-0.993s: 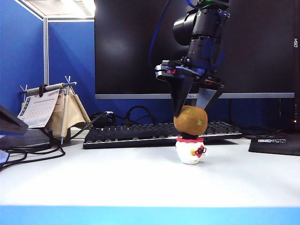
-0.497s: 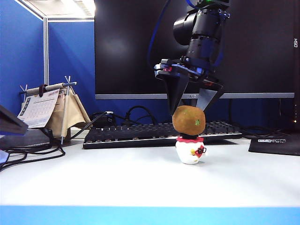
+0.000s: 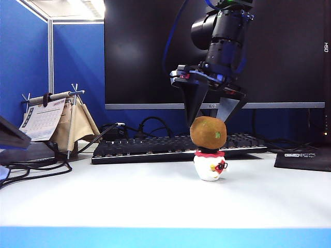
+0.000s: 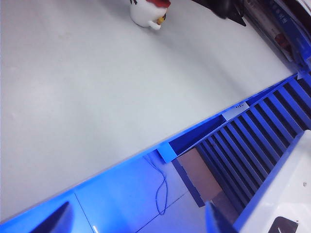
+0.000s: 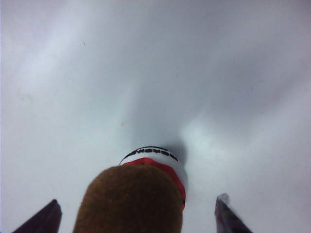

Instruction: Place the kiwi on top of the doll with a flat head.

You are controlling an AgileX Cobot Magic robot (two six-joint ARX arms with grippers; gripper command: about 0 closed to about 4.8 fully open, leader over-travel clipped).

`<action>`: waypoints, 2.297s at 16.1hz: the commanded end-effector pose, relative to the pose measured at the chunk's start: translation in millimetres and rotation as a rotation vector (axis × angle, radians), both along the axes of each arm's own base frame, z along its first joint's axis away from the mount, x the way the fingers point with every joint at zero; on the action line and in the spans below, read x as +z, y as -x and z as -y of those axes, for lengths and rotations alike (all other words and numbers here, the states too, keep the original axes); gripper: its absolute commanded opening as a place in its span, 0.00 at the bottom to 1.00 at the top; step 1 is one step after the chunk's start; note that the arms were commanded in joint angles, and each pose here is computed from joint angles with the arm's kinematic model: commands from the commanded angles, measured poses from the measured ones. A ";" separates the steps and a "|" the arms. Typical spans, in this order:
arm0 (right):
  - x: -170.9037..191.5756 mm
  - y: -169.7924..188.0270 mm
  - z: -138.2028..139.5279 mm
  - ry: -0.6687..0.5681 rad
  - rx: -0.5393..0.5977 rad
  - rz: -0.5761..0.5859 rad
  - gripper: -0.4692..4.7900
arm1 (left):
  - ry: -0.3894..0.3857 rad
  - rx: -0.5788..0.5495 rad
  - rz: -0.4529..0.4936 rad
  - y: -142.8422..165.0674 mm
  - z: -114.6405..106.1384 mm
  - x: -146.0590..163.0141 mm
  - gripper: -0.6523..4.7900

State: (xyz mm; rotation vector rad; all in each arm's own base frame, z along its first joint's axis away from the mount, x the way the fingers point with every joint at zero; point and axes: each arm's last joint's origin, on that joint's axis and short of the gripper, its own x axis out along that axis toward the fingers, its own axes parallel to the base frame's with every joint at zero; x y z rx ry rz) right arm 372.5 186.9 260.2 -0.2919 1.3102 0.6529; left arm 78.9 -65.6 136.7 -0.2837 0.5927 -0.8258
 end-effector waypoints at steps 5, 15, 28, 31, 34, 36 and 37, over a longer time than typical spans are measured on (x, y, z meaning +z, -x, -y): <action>23.3 -1.0 -1.2 -0.039 0.001 0.068 0.91 | -0.010 -0.007 -0.011 0.6 -0.2 -1.0 0.77; 147.1 76.0 41.6 -0.207 -0.140 0.503 0.67 | 0.019 -0.005 0.032 -1.1 0.8 3.7 0.32; -32.4 262.8 134.7 -0.431 -0.355 0.853 0.30 | -0.035 0.110 0.264 -7.7 -0.2 15.6 0.11; -67.4 281.9 145.1 -0.458 -0.398 0.921 0.08 | -0.043 0.109 0.252 -7.5 -0.4 14.1 0.11; -94.5 291.1 149.6 -0.507 -0.408 0.979 0.08 | -0.051 0.108 0.242 -7.2 -0.6 12.5 0.11; -109.5 288.9 148.0 -0.486 -0.414 0.919 0.08 | -0.045 0.093 0.241 -6.8 -0.3 12.6 0.11; -112.0 288.9 147.6 -0.485 -0.407 0.906 0.08 | -0.047 0.097 0.241 -6.9 -0.4 12.5 0.11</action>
